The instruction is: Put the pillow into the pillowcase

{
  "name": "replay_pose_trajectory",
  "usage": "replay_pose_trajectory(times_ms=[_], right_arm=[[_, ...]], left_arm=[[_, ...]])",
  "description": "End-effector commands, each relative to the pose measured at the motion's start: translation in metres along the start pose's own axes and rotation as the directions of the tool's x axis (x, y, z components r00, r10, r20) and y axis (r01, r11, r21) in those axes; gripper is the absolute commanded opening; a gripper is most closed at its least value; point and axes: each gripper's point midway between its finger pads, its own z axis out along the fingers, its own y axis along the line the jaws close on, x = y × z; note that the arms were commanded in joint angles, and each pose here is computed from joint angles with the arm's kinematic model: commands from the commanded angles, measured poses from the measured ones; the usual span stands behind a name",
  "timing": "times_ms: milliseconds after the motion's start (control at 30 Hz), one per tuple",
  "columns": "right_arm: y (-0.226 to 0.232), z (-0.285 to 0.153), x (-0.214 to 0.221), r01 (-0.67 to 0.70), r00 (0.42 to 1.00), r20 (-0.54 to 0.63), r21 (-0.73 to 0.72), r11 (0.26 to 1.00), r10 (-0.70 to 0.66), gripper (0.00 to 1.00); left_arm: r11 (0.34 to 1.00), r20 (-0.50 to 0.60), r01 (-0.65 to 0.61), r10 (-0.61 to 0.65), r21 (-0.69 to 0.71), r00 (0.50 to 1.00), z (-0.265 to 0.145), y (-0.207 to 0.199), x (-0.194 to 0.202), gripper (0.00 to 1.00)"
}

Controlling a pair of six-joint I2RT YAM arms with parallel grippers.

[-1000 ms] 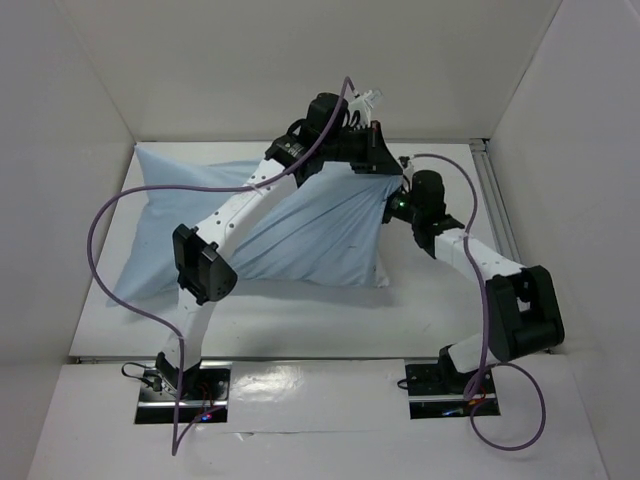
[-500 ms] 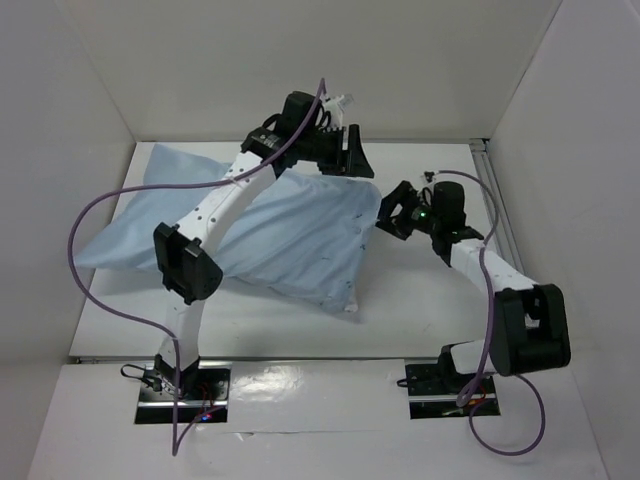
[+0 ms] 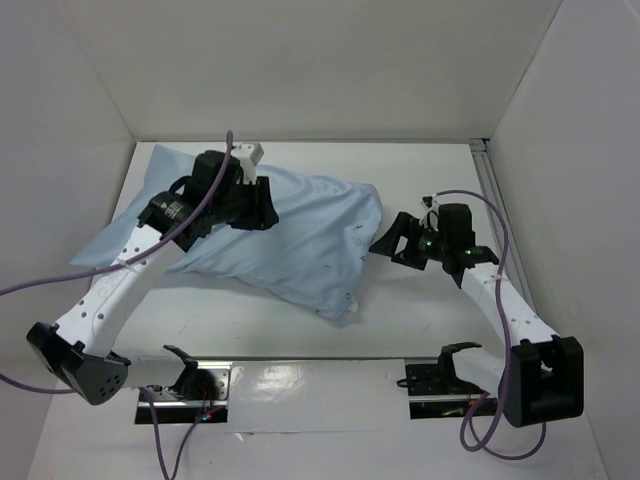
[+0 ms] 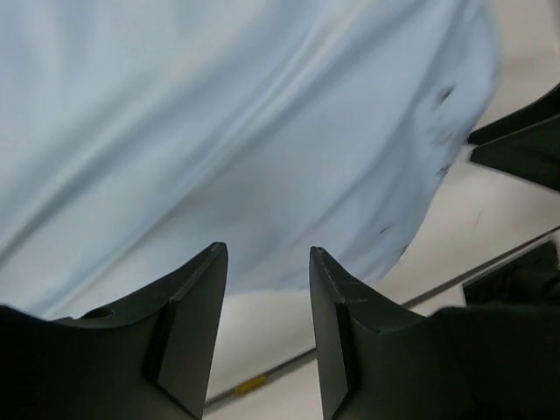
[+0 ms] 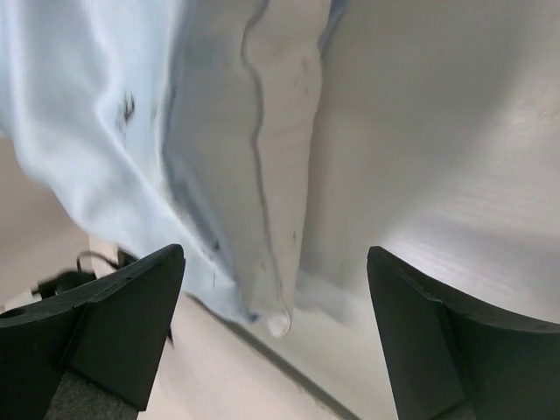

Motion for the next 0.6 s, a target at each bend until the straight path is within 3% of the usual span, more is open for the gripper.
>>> replay_pose_trajectory(times_ms=[0,67,133,200,233,300,367,400,467,500,567], right_arm=[[0.011,-0.006,0.026,0.084,0.994,-0.068,-0.059,0.995,-0.088,0.92],[0.021,-0.005,0.036,0.114,0.986,-0.109,-0.121,0.986,-0.128,0.87],[0.026,0.002,0.055,0.142,0.968,-0.181,-0.162,0.977,-0.171,0.87],[0.033,0.011,0.075,0.158,0.944,-0.254,-0.207,0.965,-0.209,0.89],[0.040,0.017,0.076,0.178,0.938,-0.252,-0.232,0.956,-0.236,0.89],[0.056,0.032,0.092,0.209,0.909,-0.291,-0.304,0.929,-0.300,0.86],[0.065,0.046,0.096,0.225,0.902,-0.296,-0.296,0.928,-0.314,0.69],[0.079,0.056,0.099,0.242,0.891,-0.301,-0.319,0.916,-0.340,0.36],[0.104,0.068,0.086,0.266,0.900,-0.240,-0.360,0.894,-0.365,0.06],[0.124,0.072,0.072,0.286,0.903,-0.194,-0.394,0.874,-0.383,0.00],[0.146,0.078,0.062,0.284,0.911,-0.156,-0.436,0.854,-0.383,0.00]], left_arm=[[0.997,-0.146,0.020,-0.030,-0.069,0.989,0.018,0.018,0.055,0.54],[0.999,-0.218,0.015,-0.024,-0.046,0.976,0.024,0.013,0.082,0.45],[1.000,-0.247,0.000,-0.002,-0.011,0.969,0.023,-0.004,0.095,0.43],[1.000,-0.256,-0.009,0.003,-0.021,0.967,0.024,-0.006,0.101,0.47],[0.999,-0.254,-0.004,-0.008,-0.046,0.967,0.026,-0.002,0.103,0.59],[0.991,-0.247,-0.018,-0.015,-0.132,0.969,0.029,0.014,0.104,0.65],[0.969,-0.239,0.019,-0.080,-0.248,0.968,0.030,0.037,0.104,0.76],[0.937,-0.224,0.038,-0.123,-0.348,0.967,0.033,0.062,0.102,0.74],[0.882,-0.226,0.097,-0.223,-0.462,0.948,0.032,0.091,0.113,0.66],[0.863,-0.225,0.105,-0.244,-0.494,0.943,0.033,0.102,0.115,0.64],[0.846,-0.184,0.140,-0.268,-0.515,0.946,0.052,0.122,0.109,0.63]])
